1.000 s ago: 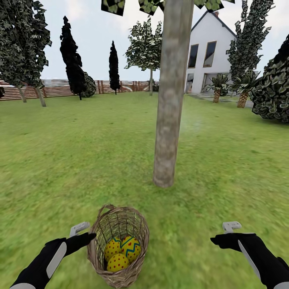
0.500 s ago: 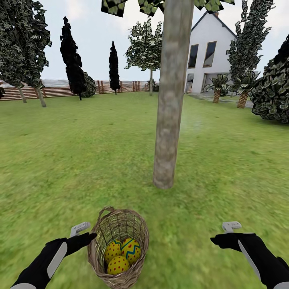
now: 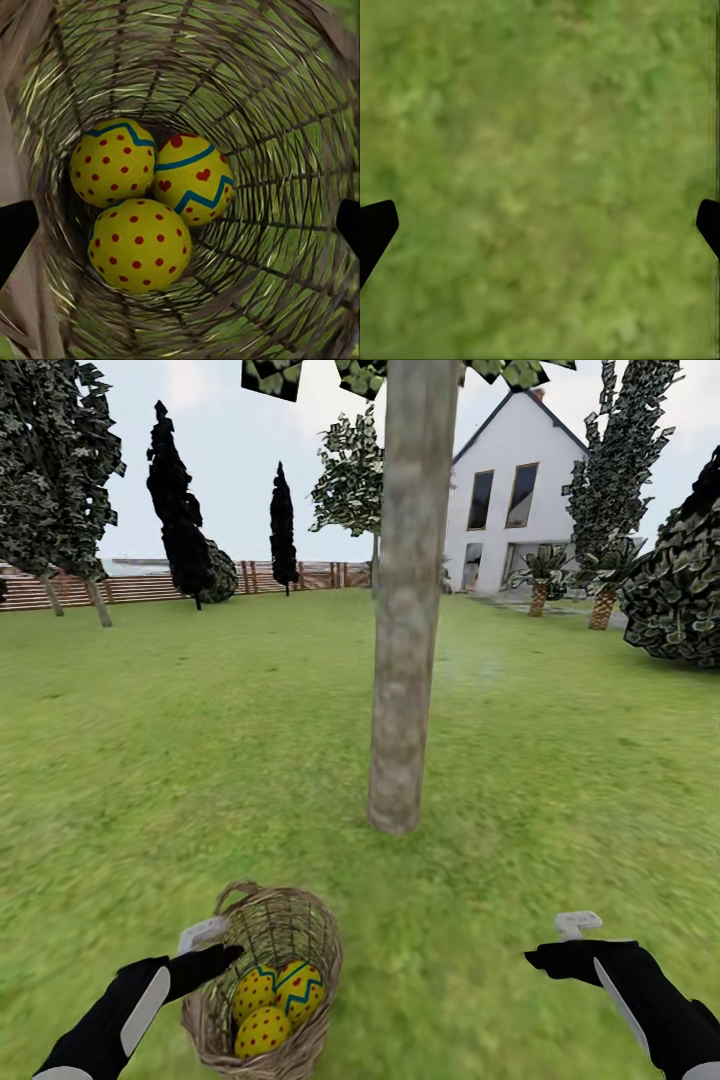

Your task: Take the three Easter eggs out of the wicker basket on the lawn in the garden, then place them on the lawn next to a single tree (choose any tree) so that all three eggs are next to the same tree and none are left in the basket.

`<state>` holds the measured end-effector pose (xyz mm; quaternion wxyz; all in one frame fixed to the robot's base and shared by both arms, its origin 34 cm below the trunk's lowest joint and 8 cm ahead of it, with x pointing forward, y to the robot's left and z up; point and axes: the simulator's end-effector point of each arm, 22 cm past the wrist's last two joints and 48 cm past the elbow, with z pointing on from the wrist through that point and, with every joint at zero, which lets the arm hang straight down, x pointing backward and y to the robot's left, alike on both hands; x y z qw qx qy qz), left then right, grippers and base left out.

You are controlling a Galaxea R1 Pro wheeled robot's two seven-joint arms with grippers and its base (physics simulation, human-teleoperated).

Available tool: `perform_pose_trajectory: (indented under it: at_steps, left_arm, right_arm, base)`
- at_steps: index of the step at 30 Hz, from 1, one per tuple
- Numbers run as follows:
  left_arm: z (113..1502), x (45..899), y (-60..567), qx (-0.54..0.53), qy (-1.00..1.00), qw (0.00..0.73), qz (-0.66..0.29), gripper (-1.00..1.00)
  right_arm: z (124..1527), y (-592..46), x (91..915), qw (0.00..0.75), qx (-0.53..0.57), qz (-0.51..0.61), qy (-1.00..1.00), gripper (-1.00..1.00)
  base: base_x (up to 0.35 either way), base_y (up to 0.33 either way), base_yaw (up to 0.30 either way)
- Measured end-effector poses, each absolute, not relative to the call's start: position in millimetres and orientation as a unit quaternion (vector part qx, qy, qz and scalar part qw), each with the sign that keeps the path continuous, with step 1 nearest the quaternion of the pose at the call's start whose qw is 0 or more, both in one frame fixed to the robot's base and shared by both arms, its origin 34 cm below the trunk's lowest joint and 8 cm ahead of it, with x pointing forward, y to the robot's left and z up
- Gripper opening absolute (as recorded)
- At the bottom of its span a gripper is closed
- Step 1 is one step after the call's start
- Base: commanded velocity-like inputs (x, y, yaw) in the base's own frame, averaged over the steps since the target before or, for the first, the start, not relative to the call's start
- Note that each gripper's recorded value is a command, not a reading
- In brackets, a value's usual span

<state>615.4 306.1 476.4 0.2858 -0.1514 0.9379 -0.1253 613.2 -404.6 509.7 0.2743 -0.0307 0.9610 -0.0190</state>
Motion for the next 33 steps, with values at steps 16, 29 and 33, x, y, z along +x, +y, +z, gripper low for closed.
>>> perform_pose_trajectory:
  at_steps: [16,29,33]
  left_arm:
    - [475.8,614.9,305.7,-0.153,0.938,0.284,-0.127,1.0]
    - [475.6,614.4,304.6,-0.153,0.938,0.283,-0.128,1.0]
    - [475.5,614.4,304.4,-0.153,0.938,0.283,-0.128,1.0]
  right_arm:
    - [508.7,-403.3,612.8,0.274,-0.032,-0.019,0.961,1.0]
    - [509.2,-404.4,613.1,0.274,-0.031,-0.019,0.961,1.0]
    - [509.2,-404.3,613.0,0.274,-0.031,-0.019,0.961,1.0]
  base:
    - [0.032,-0.094,0.0]
    - [0.0,0.0,0.0]
    - [0.0,0.0,0.0]
